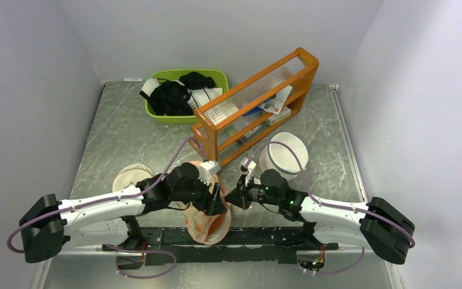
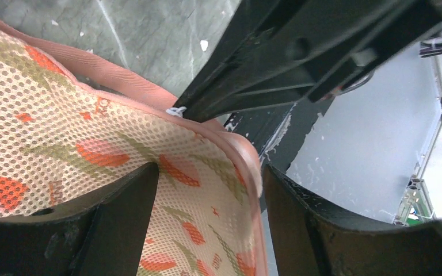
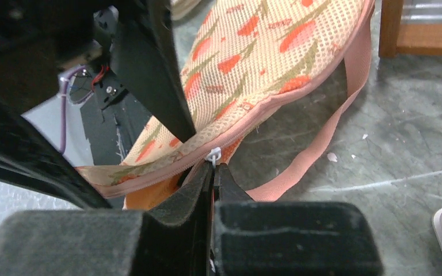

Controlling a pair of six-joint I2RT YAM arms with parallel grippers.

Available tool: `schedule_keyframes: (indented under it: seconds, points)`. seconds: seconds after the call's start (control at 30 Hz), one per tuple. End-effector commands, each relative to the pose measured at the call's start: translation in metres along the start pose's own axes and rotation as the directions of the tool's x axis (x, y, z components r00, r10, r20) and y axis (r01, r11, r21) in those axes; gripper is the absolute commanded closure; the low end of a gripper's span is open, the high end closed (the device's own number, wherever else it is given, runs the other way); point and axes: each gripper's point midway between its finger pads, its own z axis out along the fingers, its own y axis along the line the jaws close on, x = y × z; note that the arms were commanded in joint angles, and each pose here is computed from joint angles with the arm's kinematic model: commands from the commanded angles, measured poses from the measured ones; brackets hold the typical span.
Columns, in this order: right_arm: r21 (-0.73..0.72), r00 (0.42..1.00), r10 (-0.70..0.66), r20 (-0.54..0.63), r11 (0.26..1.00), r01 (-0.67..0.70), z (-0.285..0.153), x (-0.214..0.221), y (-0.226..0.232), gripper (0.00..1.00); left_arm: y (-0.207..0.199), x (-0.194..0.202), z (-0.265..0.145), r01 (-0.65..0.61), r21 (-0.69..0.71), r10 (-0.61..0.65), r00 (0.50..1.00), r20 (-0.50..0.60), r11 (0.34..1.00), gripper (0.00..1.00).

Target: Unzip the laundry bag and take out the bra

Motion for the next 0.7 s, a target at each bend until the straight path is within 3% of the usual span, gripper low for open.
schedule_keyframes:
  seconds: [0.0, 0.1, 0.4, 0.5, 0.67]
  points:
    - [-0.057, 0.997, -0.032, 0.072, 0.998, 0.036, -0.001, -0.026, 0.016, 1.00, -0.002, -0.004, 0.007, 0.003, -0.011, -0.004, 1.000, -0.018, 1.000, 0.23]
    - [-0.077, 0.996, -0.029, 0.085, 0.996, 0.036, -0.005, -0.026, 0.020, 1.00, 0.003, -0.005, 0.010, -0.003, -0.043, 0.001, 0.999, -0.033, 0.999, 0.30]
    - [-0.103, 0.999, -0.051, 0.002, 0.993, 0.051, 0.001, -0.017, 0.023, 1.00, 0.008, -0.016, -0.002, -0.072, -0.125, 0.066, 0.996, -0.052, 0.990, 0.90]
    - [-0.062, 0.998, -0.058, 0.014, 0.996, 0.058, 0.008, -0.021, 0.015, 1.00, 0.009, -0.018, -0.009, -0.082, -0.136, 0.078, 0.996, -0.037, 0.987, 0.93]
    - [0.145, 0.990, -0.029, 0.141, 0.989, 0.008, 0.018, -0.045, -0.023, 1.00, 0.012, -0.014, -0.014, -0.072, -0.151, 0.067, 0.997, -0.040, 0.986, 0.93]
